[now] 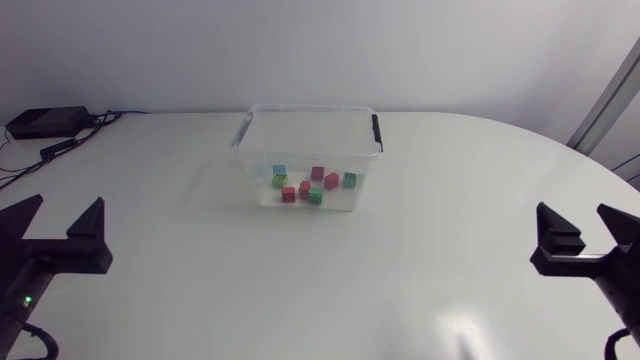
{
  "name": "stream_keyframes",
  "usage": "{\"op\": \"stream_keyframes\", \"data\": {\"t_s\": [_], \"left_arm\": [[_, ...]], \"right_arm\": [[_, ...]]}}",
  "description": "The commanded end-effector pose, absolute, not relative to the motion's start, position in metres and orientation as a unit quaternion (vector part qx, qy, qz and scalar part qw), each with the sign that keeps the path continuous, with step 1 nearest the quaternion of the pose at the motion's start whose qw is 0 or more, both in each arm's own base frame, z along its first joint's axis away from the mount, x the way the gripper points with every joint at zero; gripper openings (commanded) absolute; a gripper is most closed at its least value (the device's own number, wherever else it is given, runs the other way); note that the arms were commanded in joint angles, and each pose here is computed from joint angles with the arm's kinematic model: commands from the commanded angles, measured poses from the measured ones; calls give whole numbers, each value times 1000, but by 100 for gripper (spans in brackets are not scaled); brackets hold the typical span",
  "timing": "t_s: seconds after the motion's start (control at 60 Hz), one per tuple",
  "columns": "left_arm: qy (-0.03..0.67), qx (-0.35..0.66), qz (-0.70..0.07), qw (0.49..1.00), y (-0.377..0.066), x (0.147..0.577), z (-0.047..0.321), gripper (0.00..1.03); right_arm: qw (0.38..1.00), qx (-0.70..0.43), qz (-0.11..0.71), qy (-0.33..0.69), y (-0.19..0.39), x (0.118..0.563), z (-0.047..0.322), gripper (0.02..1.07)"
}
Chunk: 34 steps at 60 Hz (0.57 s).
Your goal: Place the duplo bricks in the container
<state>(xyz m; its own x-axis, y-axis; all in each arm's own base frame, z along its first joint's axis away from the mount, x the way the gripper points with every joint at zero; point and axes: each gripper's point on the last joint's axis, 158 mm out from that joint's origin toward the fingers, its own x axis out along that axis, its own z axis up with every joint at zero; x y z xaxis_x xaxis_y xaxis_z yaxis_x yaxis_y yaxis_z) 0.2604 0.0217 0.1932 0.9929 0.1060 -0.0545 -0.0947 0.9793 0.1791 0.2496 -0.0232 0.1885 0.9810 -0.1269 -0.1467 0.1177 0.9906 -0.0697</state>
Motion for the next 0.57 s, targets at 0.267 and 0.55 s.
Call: {"op": "stream_keyframes", "data": {"t_s": [0.267,0.55], "left_arm": [[31,17,4,999,2,255,158,99],[30,0,-8,999,-3,254,150,99]], "right_arm": [[999,-5,-20,40,-7,253,157,102],[1000,0,-5,28,-2,254,149,102]]}}
